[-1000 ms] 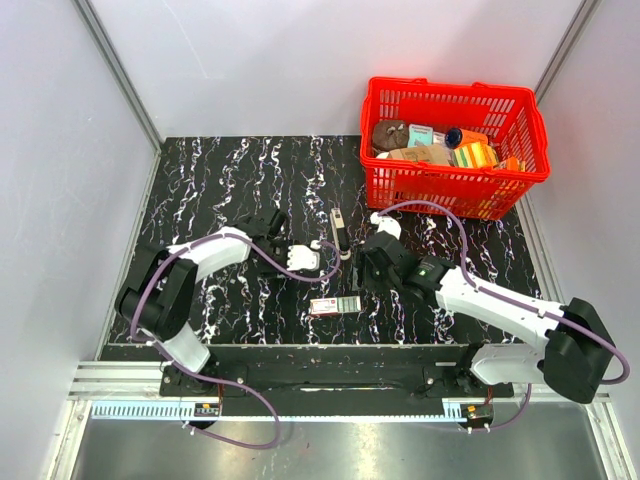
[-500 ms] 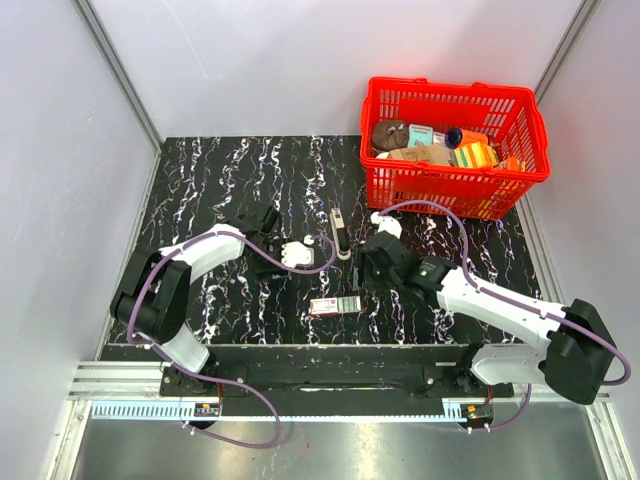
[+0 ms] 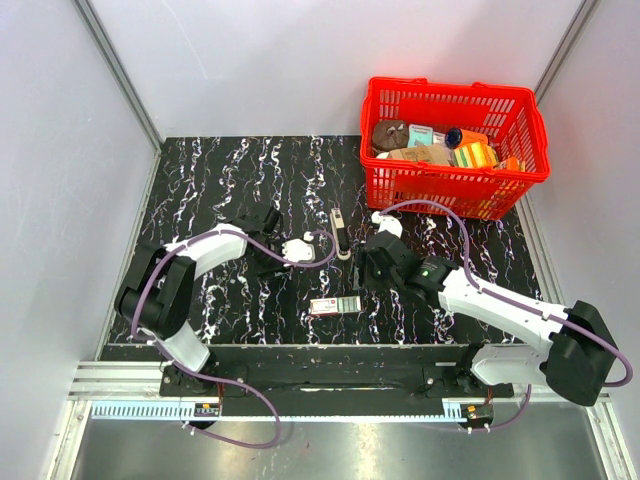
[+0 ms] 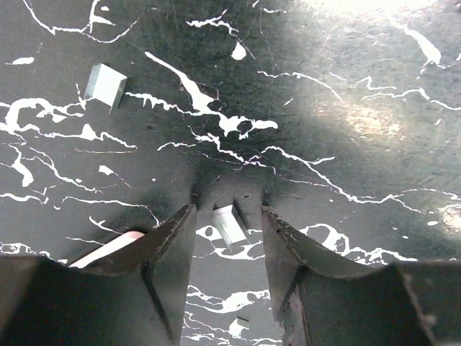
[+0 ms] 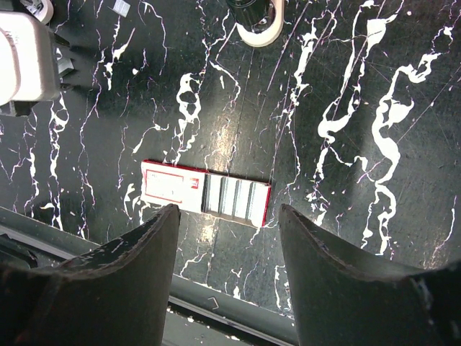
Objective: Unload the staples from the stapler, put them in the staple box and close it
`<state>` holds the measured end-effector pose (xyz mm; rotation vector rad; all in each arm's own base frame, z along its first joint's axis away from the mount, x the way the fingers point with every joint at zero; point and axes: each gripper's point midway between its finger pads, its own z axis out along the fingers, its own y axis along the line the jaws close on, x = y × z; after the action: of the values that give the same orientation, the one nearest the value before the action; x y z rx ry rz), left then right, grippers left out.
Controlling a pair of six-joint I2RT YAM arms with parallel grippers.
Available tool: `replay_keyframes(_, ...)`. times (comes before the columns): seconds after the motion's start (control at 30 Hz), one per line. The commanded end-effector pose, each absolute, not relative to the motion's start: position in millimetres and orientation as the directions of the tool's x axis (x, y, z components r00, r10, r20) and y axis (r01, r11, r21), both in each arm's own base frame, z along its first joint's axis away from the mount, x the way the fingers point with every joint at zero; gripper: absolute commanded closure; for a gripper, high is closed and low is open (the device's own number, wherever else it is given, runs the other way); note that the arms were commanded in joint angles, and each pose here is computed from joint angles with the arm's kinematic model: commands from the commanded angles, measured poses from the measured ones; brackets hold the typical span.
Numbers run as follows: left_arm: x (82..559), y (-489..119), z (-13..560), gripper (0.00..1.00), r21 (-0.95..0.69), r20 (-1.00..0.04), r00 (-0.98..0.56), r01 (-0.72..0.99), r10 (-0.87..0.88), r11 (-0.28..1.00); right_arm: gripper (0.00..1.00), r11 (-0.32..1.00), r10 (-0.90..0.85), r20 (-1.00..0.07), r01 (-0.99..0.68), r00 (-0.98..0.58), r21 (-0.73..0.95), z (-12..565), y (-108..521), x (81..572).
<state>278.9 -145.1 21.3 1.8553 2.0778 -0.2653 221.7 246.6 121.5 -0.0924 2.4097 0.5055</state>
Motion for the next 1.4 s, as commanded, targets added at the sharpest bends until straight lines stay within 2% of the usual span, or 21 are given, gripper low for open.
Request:
replay_keyframes(0.0,292,-144,16,0.55,0.121,-0.357,-0.135,0.974,0.924,0.189,0.37,0.914,0.075,-0.648,-0.207,-0.758,0.348,135,247,225)
replay_keyframes(0.17,293,-142,14,0.60,0.123,-0.347,-0.138,0.974,0.928,0.191,0.39,0.915,0.074,-0.650,-0.207,-0.756,0.346,136,245,225)
replay_keyframes(0.33,289,-139,11,0.73,0.110,-0.325,-0.147,0.975,0.934,0.192,0.40,0.917,0.077,-0.652,-0.203,-0.755,0.343,137,243,225)
replay_keyframes(0.53,281,-134,7,0.76,0.108,-0.301,-0.152,0.975,0.941,0.192,0.41,0.918,0.077,-0.653,-0.202,-0.753,0.342,138,242,224)
replay_keyframes(0.8,274,-138,13,0.89,0.106,-0.311,-0.156,0.975,0.938,0.197,0.43,0.919,0.081,-0.656,-0.198,-0.751,0.341,139,240,223)
replay_keyframes(1.0,276,-146,31,0.92,0.113,-0.349,-0.172,0.968,0.921,0.224,0.44,0.918,0.082,-0.654,-0.198,-0.752,0.343,139,239,222)
replay_keyframes(1.1,279,-149,38,1.00,0.119,-0.363,-0.178,0.965,0.915,0.235,0.45,0.919,0.082,-0.655,-0.196,-0.751,0.341,139,237,222)
replay_keyframes(1.23,284,-158,54,1.00,0.113,-0.410,-0.189,0.960,0.892,0.255,0.45,0.919,0.085,-0.658,-0.196,-0.748,0.342,141,237,222)
replay_keyframes(1.37,290,-179,84,1.00,0.092,-0.504,-0.209,0.952,0.838,0.293,0.45,0.917,0.089,-0.663,-0.198,-0.743,0.345,146,237,222)
